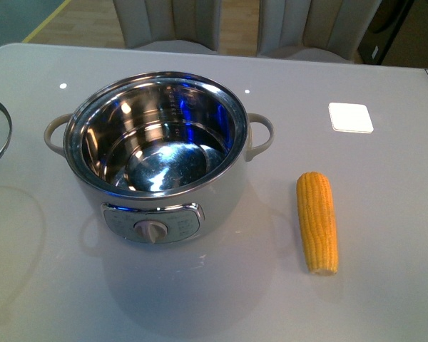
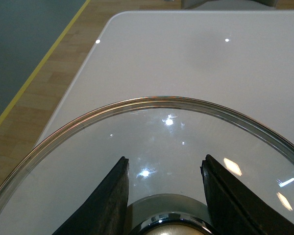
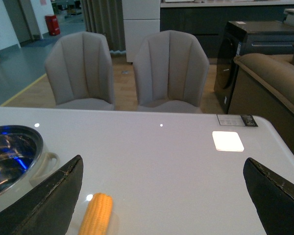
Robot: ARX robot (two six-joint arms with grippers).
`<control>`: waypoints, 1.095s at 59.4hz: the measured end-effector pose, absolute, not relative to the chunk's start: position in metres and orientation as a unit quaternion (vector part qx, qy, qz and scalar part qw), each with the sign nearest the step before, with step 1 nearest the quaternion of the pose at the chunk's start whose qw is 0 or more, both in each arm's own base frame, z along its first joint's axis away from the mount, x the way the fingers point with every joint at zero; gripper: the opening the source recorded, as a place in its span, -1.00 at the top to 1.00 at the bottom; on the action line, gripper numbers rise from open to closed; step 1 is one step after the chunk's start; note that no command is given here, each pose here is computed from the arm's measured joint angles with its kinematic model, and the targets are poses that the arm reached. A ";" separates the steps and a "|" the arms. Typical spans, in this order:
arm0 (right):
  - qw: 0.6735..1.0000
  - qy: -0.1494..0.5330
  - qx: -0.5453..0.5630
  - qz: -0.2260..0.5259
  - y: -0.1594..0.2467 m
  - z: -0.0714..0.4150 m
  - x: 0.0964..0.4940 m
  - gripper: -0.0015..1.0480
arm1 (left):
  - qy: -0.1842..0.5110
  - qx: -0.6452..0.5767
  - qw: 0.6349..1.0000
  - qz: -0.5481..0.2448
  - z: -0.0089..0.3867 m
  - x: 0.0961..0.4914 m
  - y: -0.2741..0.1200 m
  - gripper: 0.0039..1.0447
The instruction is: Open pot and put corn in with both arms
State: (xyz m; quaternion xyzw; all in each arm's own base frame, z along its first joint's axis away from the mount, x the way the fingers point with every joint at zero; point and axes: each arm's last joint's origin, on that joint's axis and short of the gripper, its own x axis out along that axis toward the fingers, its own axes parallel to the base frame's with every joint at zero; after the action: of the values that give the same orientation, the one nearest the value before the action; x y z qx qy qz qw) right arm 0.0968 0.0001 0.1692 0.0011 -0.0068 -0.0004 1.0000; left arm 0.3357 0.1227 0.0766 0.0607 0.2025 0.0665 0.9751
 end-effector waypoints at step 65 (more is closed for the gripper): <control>1.000 -0.007 0.001 0.000 0.000 0.169 0.097 -0.83 | 0.218 0.031 0.974 0.042 -0.023 0.361 0.150 0.23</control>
State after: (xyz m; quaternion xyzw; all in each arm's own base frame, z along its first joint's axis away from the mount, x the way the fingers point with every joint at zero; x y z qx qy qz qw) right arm 0.0968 0.0001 0.1692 0.0011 -0.0068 -0.0004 1.0000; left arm 0.3614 0.1500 -0.0226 0.0314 0.2182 0.0423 0.9745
